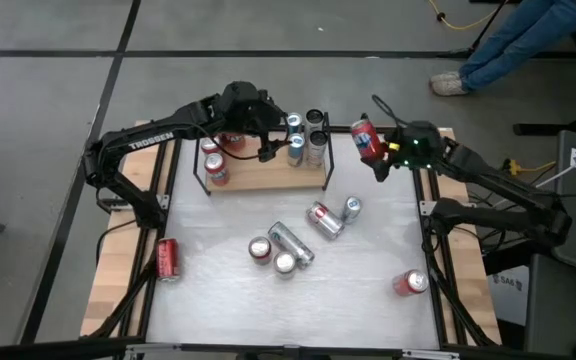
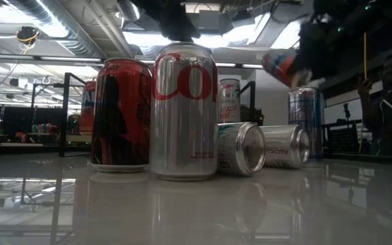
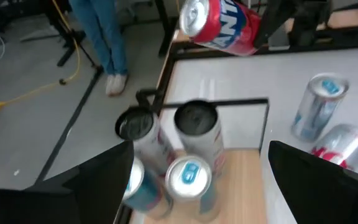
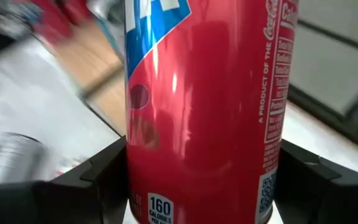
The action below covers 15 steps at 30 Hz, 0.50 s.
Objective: Place canned beverage on shelf
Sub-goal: Put the red soda can on the shelf aligned with the other red soda can
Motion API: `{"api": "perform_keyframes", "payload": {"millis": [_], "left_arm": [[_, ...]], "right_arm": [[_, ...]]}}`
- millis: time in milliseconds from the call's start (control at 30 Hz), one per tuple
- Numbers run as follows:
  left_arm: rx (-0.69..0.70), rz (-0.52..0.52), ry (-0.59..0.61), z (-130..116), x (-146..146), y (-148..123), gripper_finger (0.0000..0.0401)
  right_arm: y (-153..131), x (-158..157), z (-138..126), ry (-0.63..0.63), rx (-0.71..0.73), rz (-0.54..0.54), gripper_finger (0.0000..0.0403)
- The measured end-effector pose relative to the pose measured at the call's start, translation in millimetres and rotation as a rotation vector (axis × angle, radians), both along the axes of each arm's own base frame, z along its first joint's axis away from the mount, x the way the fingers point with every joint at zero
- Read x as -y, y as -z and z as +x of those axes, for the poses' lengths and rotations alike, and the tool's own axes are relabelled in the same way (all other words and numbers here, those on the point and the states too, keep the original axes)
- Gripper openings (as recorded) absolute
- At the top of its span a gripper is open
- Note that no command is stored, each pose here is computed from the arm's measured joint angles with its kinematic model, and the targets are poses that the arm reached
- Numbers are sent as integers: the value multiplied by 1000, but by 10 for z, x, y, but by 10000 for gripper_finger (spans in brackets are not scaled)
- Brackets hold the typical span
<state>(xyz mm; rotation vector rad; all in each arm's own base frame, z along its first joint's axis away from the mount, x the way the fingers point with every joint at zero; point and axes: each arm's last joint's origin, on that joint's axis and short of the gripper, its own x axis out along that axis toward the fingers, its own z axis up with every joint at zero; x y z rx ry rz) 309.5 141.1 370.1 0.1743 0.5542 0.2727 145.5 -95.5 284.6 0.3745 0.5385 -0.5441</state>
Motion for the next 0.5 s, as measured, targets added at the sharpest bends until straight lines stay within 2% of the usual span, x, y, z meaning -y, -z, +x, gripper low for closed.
{"api": "perform_keyframes", "payload": {"millis": [167,367,500], "left_arm": [[73,-43,13,78,118,-47,364],[147,-216,68,123,215,-71,364],[158,-281,78,139,263,-71,364]], "right_arm": [[-105,-10,46,-121,116,-46,291],[-152,-97,195,-272,179,-101,291],[-184,-249,343,-388,227,-132,291]]}}
